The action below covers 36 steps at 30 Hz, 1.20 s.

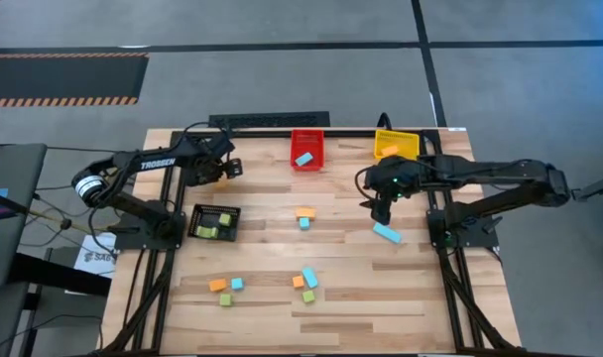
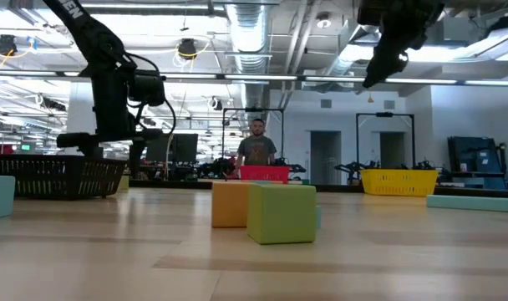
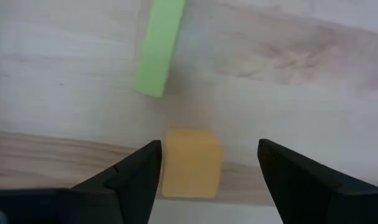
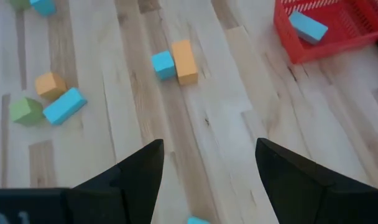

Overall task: Sort & place blocks by color
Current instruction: Put the yellow block into the yellow bin

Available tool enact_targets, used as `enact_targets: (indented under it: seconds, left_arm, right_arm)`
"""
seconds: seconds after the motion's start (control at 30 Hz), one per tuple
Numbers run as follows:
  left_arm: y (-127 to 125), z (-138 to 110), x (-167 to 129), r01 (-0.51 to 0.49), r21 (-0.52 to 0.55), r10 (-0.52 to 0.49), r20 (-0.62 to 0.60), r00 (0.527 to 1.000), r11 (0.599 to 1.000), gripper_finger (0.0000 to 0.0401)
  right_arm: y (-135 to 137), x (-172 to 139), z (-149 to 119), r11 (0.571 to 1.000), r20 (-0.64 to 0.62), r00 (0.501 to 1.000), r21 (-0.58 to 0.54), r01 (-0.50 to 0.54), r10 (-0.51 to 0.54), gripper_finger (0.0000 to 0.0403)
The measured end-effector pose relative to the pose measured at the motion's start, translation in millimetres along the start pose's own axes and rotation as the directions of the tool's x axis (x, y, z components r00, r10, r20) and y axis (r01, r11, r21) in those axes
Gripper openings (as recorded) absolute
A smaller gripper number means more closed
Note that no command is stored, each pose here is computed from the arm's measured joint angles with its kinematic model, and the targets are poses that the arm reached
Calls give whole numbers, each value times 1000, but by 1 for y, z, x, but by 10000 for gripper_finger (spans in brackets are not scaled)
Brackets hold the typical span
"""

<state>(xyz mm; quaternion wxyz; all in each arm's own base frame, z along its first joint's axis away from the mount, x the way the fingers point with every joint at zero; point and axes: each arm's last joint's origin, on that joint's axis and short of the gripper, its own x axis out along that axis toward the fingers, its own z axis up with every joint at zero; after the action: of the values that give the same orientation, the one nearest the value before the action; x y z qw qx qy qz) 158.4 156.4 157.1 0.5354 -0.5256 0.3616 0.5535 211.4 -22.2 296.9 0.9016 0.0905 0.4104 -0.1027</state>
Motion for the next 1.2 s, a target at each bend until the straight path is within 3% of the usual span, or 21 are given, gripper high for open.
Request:
enact_targets:
  seconds: [0.3,0.67,0.93,1.2]
  left_arm:
    - [0,-6,2,-21,-16,22,24,999,1000,254]
    - [2,-6,2,-62,87,60,28,998,994,250]
    - [3,-6,2,-79,159,73,40,996,984,185]
    - [0,-10,24,-123,252,139,-46,989,960,126]
  right_arm:
    - [-9,1,2,1000,-4,1000,-6,-13,13,276]
    - [-11,1,8,998,58,998,60,-20,17,276]
    - [-3,0,10,993,84,995,108,-53,44,276]
    - [5,0,9,987,88,994,139,-78,66,276]
